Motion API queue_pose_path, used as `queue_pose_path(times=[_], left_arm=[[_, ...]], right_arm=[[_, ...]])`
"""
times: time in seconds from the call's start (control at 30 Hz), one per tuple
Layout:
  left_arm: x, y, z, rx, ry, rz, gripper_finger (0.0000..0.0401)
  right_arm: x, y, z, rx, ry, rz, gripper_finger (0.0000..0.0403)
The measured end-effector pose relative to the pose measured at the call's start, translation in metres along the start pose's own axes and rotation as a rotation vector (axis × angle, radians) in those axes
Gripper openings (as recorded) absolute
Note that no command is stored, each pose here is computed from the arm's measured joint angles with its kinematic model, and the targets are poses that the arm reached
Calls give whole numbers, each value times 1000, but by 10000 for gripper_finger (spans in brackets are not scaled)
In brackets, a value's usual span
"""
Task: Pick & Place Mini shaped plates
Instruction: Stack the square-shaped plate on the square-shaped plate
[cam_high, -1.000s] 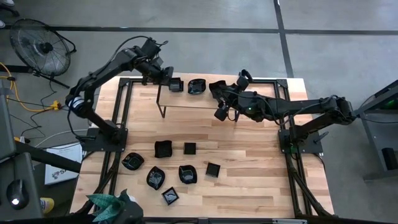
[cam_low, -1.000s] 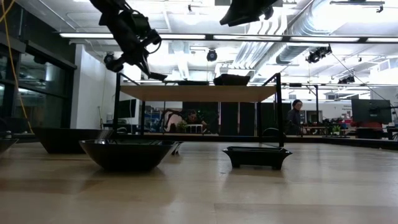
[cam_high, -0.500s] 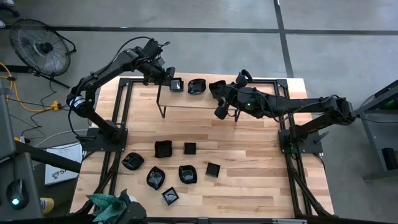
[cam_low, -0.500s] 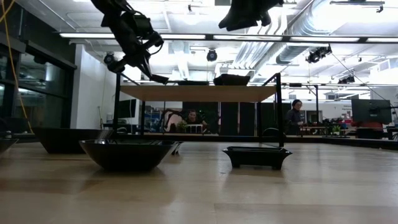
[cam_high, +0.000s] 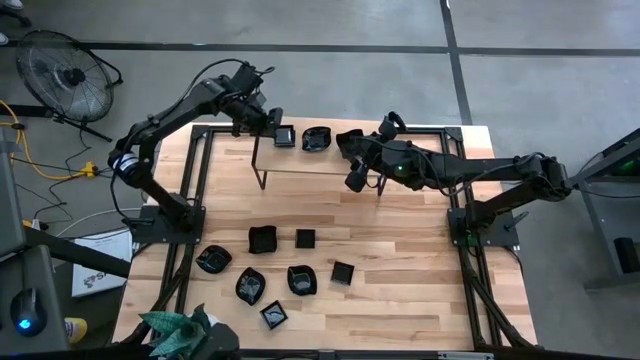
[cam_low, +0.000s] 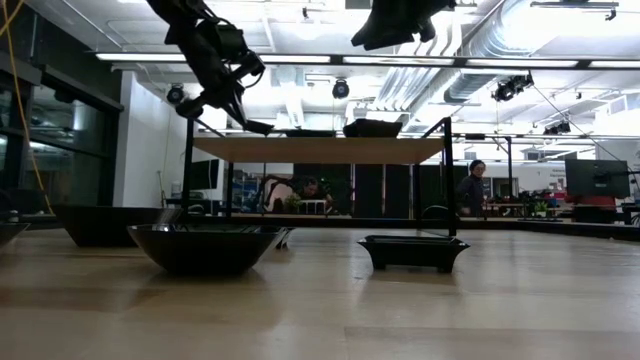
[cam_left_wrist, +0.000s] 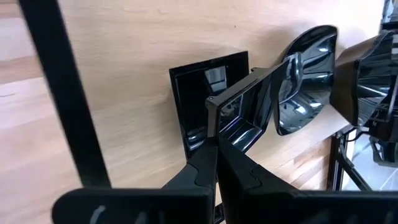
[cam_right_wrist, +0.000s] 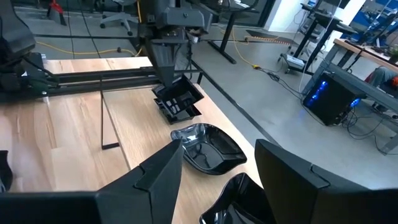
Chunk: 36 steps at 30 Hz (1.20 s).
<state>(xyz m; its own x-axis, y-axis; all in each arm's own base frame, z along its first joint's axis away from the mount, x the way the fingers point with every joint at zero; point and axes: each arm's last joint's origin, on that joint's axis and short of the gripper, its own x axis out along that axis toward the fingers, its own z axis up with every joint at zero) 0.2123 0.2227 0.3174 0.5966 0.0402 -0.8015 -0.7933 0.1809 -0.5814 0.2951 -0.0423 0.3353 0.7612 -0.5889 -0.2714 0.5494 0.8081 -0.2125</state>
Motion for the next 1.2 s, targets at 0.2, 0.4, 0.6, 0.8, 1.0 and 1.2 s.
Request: queue_pose_path(times=[0.2,0.4,0.6,0.8,1.0,1.2], left_arm=[[8,0,2,6,14,4,0],[7,0,2,9,7,13,0],[7,1,2,12,-7,30,0],[7,1,3,12,-6,29,1],[7,1,3,12,-5,29,1],[7,1,2,12,-4,29,39]], right_arm=[[0,0,0,-3,4,1,198],[0,0,-2,-9,14,1,198],[0,0,-1,-9,14,1,197],[0,0,-2,-9,15,1,197],[0,0,-2,-12,18,1,197],[0,0,-3,-19,31,2,197]])
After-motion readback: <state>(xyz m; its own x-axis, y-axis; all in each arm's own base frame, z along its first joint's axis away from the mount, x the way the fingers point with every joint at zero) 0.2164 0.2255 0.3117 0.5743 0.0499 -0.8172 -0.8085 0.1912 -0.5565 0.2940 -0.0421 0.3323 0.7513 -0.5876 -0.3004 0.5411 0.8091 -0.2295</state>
